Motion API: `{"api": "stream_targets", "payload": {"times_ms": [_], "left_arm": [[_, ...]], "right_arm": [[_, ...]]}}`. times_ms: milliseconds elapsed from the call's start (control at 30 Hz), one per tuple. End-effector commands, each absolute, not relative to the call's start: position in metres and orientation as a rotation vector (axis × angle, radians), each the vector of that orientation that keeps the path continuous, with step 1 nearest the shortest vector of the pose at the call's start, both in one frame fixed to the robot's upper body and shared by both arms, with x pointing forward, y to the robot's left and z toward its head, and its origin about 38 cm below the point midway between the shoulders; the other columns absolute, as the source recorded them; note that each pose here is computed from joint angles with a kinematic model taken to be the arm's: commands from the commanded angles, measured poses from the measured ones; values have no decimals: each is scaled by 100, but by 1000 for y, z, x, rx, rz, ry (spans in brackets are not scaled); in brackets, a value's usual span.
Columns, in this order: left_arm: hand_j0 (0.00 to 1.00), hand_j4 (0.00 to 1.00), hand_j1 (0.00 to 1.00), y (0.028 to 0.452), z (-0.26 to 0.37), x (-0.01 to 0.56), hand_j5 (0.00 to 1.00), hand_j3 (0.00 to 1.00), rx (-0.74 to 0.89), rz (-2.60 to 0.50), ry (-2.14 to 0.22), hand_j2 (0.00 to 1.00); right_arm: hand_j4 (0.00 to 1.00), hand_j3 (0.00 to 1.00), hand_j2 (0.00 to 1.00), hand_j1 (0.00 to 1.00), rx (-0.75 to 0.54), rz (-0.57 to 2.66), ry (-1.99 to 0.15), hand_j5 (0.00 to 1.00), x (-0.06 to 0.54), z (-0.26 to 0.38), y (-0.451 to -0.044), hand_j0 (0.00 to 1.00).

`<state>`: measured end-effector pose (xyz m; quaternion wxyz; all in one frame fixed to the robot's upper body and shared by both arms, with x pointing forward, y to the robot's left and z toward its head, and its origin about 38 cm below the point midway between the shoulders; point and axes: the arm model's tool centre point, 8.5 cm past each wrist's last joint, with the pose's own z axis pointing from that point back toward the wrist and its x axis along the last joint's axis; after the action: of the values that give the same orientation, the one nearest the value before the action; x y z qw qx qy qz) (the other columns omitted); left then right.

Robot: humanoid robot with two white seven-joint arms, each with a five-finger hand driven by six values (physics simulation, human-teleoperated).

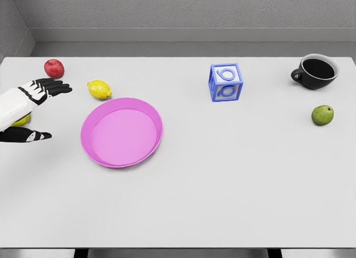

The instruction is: Put the lemon on the plate with left arm

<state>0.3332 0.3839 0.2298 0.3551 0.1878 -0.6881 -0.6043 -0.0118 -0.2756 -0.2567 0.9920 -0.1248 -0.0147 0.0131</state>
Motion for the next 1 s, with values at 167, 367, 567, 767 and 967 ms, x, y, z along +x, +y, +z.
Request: {"api": "stream_targets", "payload": {"times_ms": [167, 367, 567, 767, 967], "left_arm": [[100, 100, 100, 388, 236, 337, 100, 100, 558, -1628, -1743, 100], [100, 100, 100, 405, 243, 351, 100, 100, 754, -1672, -1674, 100], [100, 100, 100, 369, 236, 370, 100, 100, 729, -1765, -1704, 100], [100, 100, 100, 318, 224, 410, 100, 100, 656, -1986, -1658, 100], [100, 100, 100, 301, 232, 431, 100, 100, 789, -2134, -1589, 100]], "right_arm": [[100, 100, 100, 100, -250, 27, -29, 100, -12, -257, -276, 100], [100, 100, 100, 100, -250, 27, -27, 100, -13, -257, -276, 100], [100, 100, 100, 100, -250, 27, -29, 100, -12, -257, -276, 100], [100, 100, 100, 100, -250, 27, -27, 100, -13, -257, -276, 100], [100, 100, 100, 100, -250, 27, -29, 100, -12, -257, -276, 100]]}}
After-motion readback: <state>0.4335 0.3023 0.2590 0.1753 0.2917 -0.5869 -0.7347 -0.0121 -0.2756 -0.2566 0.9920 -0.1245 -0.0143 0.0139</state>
